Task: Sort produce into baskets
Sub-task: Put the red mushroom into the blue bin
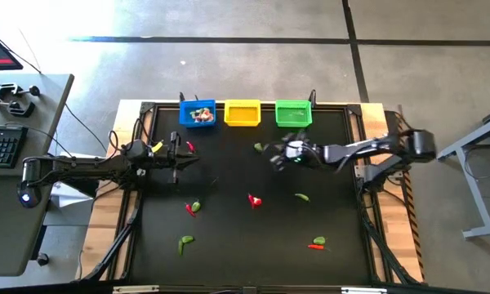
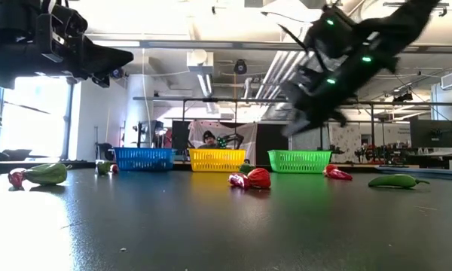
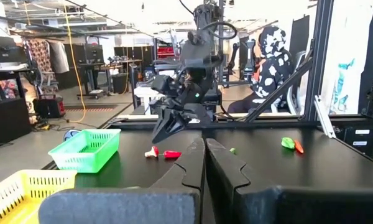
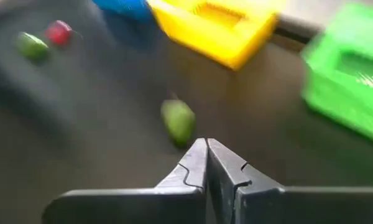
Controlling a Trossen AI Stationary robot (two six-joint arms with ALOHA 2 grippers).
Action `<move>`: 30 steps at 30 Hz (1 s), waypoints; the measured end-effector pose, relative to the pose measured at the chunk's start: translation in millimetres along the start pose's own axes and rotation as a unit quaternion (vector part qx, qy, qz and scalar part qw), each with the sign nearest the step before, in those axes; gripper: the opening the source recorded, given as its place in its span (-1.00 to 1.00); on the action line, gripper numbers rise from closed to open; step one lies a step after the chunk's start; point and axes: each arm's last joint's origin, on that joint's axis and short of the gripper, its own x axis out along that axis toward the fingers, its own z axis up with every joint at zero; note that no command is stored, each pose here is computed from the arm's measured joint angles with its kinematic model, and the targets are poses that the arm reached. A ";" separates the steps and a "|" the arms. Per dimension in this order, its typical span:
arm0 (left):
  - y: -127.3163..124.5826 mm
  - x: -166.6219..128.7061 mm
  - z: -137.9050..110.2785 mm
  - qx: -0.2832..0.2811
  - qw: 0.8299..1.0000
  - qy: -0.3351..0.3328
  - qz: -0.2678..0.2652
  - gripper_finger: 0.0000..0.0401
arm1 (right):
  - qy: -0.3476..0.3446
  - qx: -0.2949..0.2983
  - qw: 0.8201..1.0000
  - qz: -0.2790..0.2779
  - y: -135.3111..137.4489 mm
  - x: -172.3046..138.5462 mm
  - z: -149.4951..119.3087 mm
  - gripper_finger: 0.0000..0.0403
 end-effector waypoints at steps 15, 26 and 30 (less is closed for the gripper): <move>0.0 0.0 -0.9 -0.001 1.000 0.005 0.001 -1.00 | 0.110 0.086 0.984 -0.114 -41.5 -13.9 -31.1 -0.67; 0.2 0.0 -2.2 0.002 1.000 0.011 0.003 -1.00 | 0.131 0.065 0.978 -0.147 -48.5 3.6 -39.7 -0.04; 0.2 0.0 -2.7 0.001 1.000 0.014 0.003 -1.00 | 0.132 0.052 0.979 -0.146 -48.1 13.4 -43.3 -0.11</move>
